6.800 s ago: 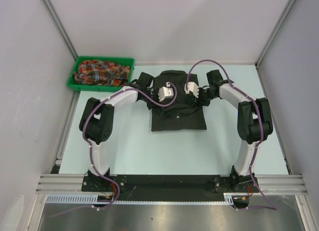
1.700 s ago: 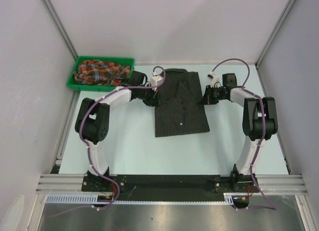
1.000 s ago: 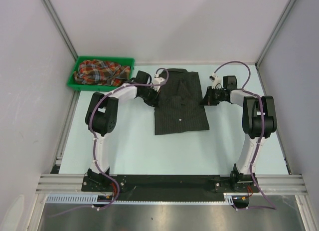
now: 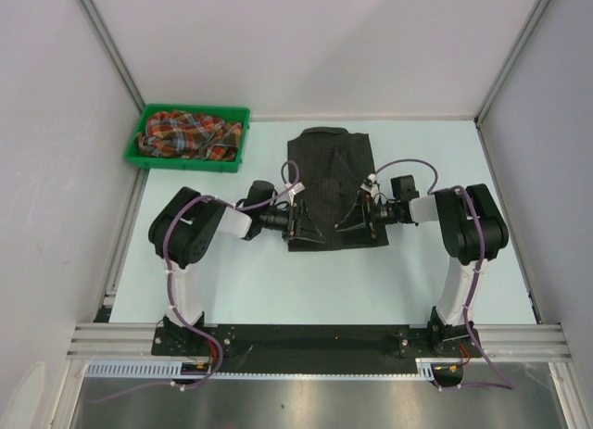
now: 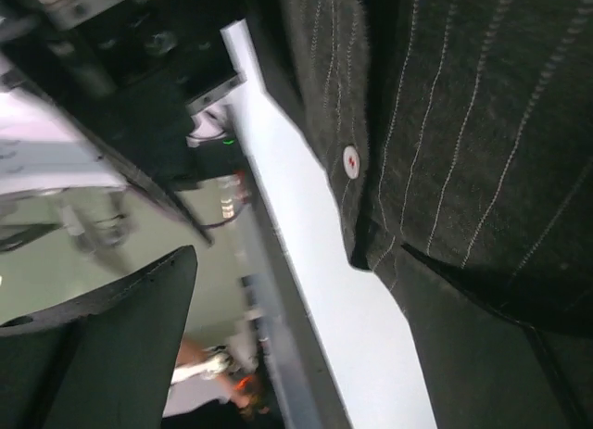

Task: Fold and stack the long sleeve shirts
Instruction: Fold the shirt

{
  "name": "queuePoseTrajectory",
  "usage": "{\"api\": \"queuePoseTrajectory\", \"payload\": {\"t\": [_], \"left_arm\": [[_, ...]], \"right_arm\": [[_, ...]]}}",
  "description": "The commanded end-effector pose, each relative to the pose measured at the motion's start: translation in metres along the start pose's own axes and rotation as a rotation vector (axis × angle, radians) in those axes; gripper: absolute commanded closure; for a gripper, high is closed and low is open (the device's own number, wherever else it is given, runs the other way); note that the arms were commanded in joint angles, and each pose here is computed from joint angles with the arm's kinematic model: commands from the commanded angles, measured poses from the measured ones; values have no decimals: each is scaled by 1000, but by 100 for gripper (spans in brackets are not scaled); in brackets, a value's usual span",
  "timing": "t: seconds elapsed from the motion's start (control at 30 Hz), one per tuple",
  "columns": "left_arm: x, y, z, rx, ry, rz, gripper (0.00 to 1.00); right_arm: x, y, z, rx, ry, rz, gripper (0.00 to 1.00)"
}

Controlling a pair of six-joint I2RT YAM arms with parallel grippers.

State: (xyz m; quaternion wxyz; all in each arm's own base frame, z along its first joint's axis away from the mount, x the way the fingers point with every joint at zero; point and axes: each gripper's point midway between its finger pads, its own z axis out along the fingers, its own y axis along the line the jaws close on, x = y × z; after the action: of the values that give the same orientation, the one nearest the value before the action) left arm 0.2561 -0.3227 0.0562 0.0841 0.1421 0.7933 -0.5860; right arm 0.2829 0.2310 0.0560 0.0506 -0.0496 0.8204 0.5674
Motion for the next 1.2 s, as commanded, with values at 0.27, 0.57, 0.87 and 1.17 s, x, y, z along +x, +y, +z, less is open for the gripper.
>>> {"api": "queuePoseTrajectory", "payload": {"t": [0.27,0.57,0.87,1.17], "left_arm": [[5,68,-50,-206,-102,-214,11],[-47,-17,-65,-63,-131,159,14],[-125,19,-41,-97,-257,80,18],[-157,74,-73,-186,-363,-28,21]], "right_arm": [[-3,-62,-68,46,-108,166,4],[-50,-5,-96,-9,-157,12,4],[-128,-5,-53,-1,-202,-151,10],[-157,-65,-44,26,-252,-27,22]]}}
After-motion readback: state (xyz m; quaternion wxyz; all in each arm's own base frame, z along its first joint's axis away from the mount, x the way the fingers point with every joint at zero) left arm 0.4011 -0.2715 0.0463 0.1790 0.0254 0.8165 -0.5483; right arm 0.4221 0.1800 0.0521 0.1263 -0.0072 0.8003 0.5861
